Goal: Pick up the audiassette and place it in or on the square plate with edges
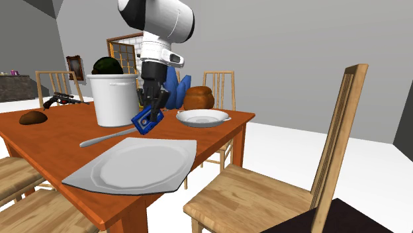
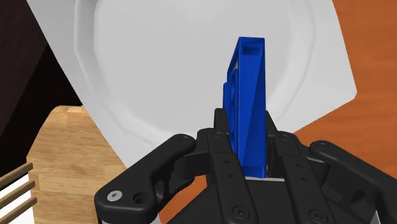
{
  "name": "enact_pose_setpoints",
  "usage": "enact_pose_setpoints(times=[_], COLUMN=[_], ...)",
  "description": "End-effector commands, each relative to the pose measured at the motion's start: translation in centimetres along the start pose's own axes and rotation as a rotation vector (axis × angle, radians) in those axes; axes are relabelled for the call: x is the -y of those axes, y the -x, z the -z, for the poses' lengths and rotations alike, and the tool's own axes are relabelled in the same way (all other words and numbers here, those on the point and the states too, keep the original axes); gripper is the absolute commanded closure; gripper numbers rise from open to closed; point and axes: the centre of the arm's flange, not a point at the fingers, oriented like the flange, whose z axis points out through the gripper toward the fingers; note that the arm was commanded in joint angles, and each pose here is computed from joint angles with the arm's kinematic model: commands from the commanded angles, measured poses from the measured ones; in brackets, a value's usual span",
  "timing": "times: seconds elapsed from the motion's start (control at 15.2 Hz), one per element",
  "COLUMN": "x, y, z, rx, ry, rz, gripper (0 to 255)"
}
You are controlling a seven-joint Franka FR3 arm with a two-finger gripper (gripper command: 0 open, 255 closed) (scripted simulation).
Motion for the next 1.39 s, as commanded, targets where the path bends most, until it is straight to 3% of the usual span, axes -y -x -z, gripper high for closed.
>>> enact_pose_setpoints(times=[0.0, 0.2, 1.06, 1.32], x=[-1.6, -4.4, -4.3, -4.3], y=[1.8, 5.3, 3.9, 3.8], z=[-0.5, -1.3, -8.0, -8.1], rx=[-0.001, -0.001, -0.001, -0.001], ry=[0.0, 0.0, 0.0, 0.0], rz=[-0.001, -0.001, -0.001, -0.001], gripper=[255, 255, 255, 255])
